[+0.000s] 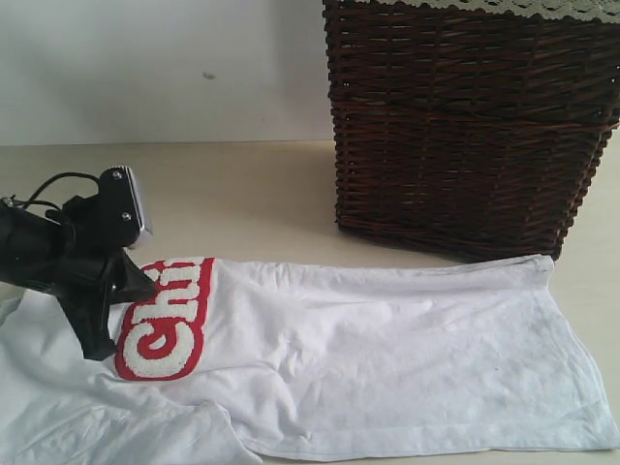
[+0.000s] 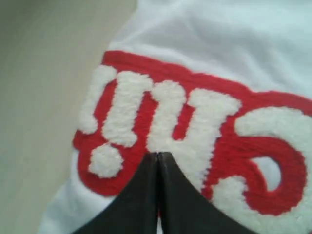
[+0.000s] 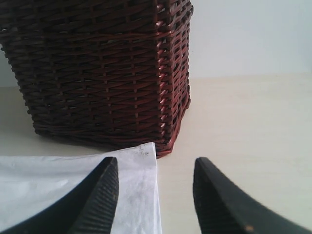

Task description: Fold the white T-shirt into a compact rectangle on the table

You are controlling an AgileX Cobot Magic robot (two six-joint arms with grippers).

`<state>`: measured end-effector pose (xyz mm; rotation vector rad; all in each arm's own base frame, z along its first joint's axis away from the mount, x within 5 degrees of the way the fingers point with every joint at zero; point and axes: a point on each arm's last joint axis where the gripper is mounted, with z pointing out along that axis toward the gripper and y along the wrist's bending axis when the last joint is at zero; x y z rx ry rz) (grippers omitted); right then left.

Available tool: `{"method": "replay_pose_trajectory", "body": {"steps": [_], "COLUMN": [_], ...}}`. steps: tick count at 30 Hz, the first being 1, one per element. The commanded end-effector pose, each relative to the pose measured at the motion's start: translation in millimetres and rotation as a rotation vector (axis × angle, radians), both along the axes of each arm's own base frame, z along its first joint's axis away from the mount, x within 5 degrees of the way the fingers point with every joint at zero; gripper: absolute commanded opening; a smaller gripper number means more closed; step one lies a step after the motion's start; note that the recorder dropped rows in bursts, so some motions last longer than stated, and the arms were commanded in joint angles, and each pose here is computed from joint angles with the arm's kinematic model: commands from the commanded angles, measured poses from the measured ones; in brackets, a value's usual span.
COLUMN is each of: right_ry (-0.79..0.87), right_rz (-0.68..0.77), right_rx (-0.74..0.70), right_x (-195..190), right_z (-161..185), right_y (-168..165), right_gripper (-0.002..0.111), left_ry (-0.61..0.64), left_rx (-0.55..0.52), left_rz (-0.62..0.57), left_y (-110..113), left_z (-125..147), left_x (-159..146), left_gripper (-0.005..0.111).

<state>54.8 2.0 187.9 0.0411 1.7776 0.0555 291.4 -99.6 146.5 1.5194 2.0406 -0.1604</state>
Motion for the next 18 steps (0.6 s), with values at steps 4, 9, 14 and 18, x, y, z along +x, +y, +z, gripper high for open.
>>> {"method": "replay_pose_trajectory", "body": {"steps": [4, 9, 14, 18], "right_ry": [-0.014, -0.014, -0.014, -0.014], "right_rz": [-0.007, -0.007, -0.007, -0.007], "right_rx": [-0.003, -0.003, -0.003, -0.003], "right_x": [0.0, 0.0, 0.0, 0.0], "right_z": [-0.1, -0.1, -0.1, -0.1], "right_y": [-0.5, -0.5, -0.5, -0.5], "right_gripper": [0.047, 0.047, 0.047, 0.047], "left_ry": [0.047, 0.084, 0.052, 0.026], "left_rx": [0.004, 0.014, 0.072, 0.092], "left_rz": [-0.083, -0.084, -0.037, -0.019], "left_y": [-8.3, -10.1, -7.9, -9.7], "left_z": [-26.0, -42.9, -58.0, -66.7], "left_x": [9.1, 17.5, 36.4, 54.8], "left_gripper": [0.0, 0.0, 0.0, 0.0]}}
